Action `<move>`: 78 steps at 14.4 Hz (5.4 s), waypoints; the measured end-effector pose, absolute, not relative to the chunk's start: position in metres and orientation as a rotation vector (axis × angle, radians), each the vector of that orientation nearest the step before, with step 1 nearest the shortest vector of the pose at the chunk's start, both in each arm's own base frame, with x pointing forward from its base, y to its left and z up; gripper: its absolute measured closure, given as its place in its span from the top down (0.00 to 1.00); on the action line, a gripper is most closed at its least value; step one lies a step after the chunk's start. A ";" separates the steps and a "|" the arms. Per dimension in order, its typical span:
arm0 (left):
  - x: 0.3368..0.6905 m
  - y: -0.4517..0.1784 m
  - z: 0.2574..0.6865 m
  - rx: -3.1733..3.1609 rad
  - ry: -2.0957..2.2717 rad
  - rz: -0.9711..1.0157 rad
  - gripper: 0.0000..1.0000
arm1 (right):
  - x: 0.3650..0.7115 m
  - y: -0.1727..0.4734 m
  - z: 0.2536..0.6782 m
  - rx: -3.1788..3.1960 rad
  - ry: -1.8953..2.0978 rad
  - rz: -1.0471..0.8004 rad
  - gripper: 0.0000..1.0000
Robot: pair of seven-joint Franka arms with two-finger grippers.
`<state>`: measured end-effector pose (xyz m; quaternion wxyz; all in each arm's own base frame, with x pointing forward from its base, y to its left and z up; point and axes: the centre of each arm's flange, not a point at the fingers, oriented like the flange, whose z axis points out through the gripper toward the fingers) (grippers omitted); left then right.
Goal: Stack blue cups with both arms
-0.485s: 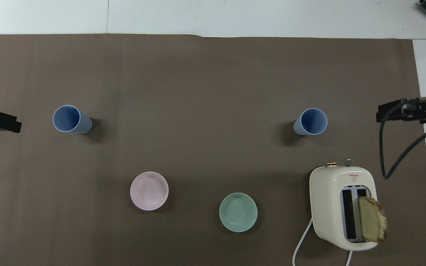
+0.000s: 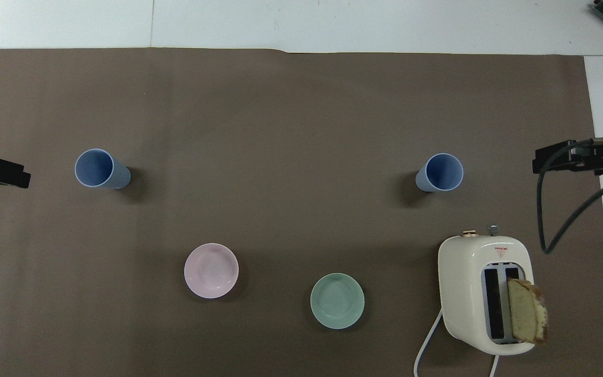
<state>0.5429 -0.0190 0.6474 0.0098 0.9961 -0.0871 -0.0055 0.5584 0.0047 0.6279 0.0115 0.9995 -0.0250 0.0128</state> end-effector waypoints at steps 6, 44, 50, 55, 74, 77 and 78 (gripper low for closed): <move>0.542 -0.033 0.647 3.107 -0.311 -0.018 1.00 | 0.558 0.005 0.627 3.117 -0.078 0.039 1.00; 0.542 -0.034 0.648 3.106 -0.315 -0.015 1.00 | 0.557 -0.004 0.627 3.116 -0.101 0.036 1.00; 0.543 -0.034 0.648 3.107 -0.316 -0.003 1.00 | 0.557 -0.004 0.627 3.116 -0.101 0.035 1.00; 0.546 -0.034 0.650 3.108 -0.315 0.031 1.00 | 0.557 -0.004 0.627 3.116 -0.101 0.036 1.00; 0.552 -0.029 0.628 3.109 -0.300 0.055 1.00 | 0.557 -0.004 0.627 3.116 -0.101 0.037 1.00; 0.557 -0.026 0.605 3.111 -0.288 0.072 1.00 | 0.557 -0.004 0.627 3.116 -0.101 0.037 1.00; 0.559 -0.024 0.595 3.111 -0.282 0.079 1.00 | 0.557 -0.004 0.627 3.116 -0.101 0.037 1.00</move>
